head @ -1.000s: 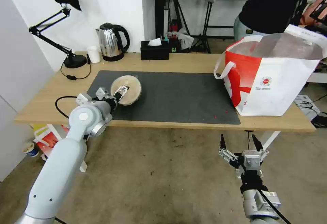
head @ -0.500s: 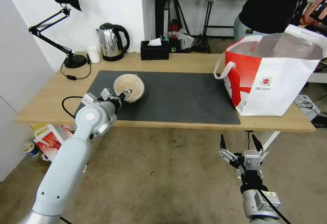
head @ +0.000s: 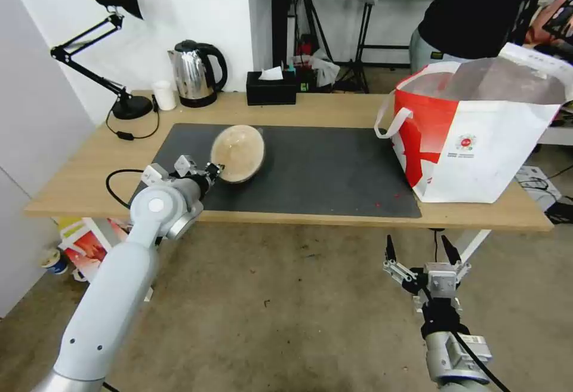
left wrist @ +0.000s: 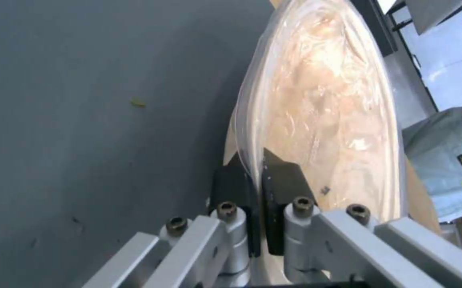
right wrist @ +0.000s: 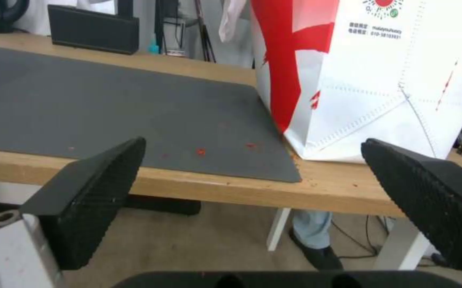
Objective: Pick up the trash from the table and place it into the takeout bag.
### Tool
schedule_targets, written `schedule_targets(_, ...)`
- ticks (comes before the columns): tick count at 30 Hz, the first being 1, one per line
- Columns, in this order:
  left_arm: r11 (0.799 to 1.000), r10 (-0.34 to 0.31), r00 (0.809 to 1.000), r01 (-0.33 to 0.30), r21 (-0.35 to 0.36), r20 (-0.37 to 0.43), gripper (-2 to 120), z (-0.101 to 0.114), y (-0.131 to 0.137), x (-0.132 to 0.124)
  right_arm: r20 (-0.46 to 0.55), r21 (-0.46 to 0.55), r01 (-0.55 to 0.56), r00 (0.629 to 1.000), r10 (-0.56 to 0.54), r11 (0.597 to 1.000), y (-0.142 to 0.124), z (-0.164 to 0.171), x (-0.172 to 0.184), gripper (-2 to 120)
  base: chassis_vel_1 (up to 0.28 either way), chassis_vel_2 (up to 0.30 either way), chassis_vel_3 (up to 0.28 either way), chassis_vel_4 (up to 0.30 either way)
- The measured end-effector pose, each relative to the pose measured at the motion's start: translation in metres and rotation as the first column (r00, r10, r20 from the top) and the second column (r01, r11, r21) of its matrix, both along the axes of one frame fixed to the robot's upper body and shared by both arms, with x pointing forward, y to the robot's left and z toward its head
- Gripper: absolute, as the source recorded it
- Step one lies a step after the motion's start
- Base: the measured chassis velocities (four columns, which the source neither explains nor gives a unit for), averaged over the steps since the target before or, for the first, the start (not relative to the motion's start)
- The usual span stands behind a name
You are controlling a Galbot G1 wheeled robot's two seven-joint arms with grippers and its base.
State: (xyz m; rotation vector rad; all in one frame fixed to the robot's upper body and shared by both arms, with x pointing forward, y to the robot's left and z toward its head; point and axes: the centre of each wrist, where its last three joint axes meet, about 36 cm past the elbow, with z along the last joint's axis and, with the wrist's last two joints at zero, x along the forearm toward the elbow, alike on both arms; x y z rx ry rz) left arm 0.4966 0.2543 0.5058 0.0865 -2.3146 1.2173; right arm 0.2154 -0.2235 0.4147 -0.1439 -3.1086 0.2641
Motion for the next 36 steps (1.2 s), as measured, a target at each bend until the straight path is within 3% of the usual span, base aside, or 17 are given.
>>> schedule_targets(8,1.0,-0.008,0.999,0.008,-0.007,0.039,1,0.007,0.003,-0.004,0.0,0.0,0.0,1.0,0.0,1.0,0.0,0.0,0.0,100,0.0,0.0,0.0,0.0)
schedule_targets(12,1.0,-0.017,0.993,0.02,-0.018,0.12,1,0.026,0.009,-0.006,0.0,0.0,0.0,1.0,0.0,1.0,0.0,0.0,0.0,100,0.0,0.0,0.0,0.0)
schedule_targets(16,0.998,-0.048,0.96,0.059,-0.034,0.276,1,0.058,0.015,-0.003,0.0,0.0,0.0,1.0,0.0,1.0,0.0,0.0,0.0,100,0.0,0.0,0.0,0.0)
schedule_targets(17,0.998,-0.048,0.96,0.059,-0.034,0.276,1,0.058,0.015,-0.003,0.0,0.0,0.0,1.0,0.0,1.0,0.0,0.0,0.0,100,0.0,0.0,0.0,0.0)
schedule_targets(20,0.992,-0.105,0.921,0.122,-0.022,0.375,1,0.079,0.009,0.004,0.0,0.0,0.0,1.0,0.0,1.0,0.0,0.0,0.0,100,0.0,0.0,0.0,0.0)
schedule_targets(27,0.981,-0.187,0.884,0.191,0.034,0.428,1,0.1,-0.01,0.022,0.0,0.0,0.0,1.0,0.0,1.0,0.0,0.0,0.0,100,0.0,0.0,0.0,0.0)
schedule_targets(30,0.971,-0.236,0.854,0.226,0.077,0.464,1,0.134,-0.025,0.049,0.0,0.0,0.0,1.0,0.0,1.0,0.0,0.0,0.0,100,0.0,0.0,0.0,0.0)
schedule_targets(36,0.952,-0.305,0.828,0.273,0.137,0.47,1,0.158,-0.047,0.08,0.0,0.0,0.0,1.0,0.0,1.0,0.0,0.0,0.0,100,0.0,0.0,0.0,0.0)
